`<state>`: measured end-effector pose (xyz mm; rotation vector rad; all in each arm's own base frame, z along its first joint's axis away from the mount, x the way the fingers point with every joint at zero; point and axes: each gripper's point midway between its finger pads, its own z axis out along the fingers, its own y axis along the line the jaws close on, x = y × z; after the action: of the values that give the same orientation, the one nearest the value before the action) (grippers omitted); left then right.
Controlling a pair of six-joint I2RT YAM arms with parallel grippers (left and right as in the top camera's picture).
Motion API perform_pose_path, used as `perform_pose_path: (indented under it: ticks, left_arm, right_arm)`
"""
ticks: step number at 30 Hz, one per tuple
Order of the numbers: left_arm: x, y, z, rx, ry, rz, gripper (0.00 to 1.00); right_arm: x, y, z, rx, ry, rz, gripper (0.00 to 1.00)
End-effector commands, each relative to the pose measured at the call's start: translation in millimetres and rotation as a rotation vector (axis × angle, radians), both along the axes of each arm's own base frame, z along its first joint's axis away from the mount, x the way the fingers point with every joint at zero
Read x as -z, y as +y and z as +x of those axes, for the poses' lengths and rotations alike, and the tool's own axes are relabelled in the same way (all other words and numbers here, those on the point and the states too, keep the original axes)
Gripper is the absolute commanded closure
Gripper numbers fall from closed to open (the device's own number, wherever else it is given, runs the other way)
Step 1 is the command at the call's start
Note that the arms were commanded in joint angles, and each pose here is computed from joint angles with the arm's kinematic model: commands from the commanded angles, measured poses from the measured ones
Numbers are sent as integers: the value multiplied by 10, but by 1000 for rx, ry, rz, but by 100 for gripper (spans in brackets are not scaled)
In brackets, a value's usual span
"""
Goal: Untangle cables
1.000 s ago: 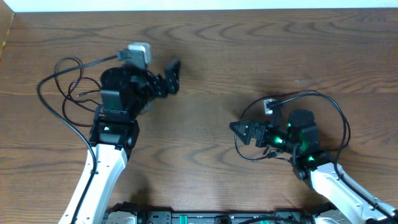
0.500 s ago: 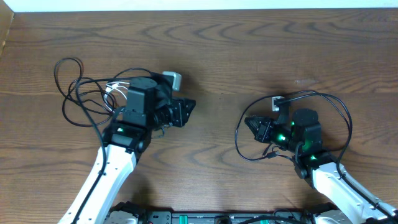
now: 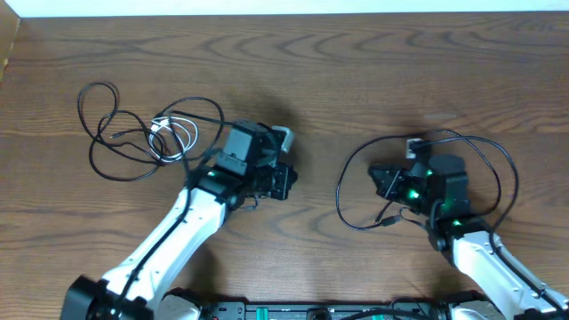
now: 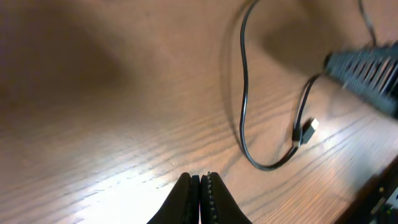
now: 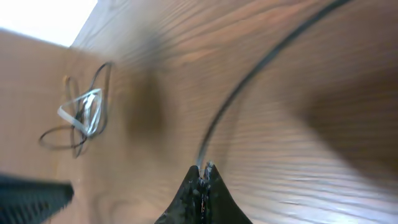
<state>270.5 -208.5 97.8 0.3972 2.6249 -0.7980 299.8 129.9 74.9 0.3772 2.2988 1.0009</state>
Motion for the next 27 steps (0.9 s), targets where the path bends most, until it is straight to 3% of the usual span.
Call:
perform_pose_path:
  ticks: [1,7,15,27]
  left_arm:
    - [153,-82,-123,44,50,13,92]
    - [359,-192,-255,92,109,45,92]
    - [513,-258,-358,126,150,73,92]
    - [515,-263,-357,127,149,73,92]
  right_arm:
    - [61,-231,60,75,14,-26,99]
    - [285,-701,27,242,124,-79,99]
    - [743,-1233,-390,553,424,-187,99]
    - [878,-1220,-641,603,560,-168,99]
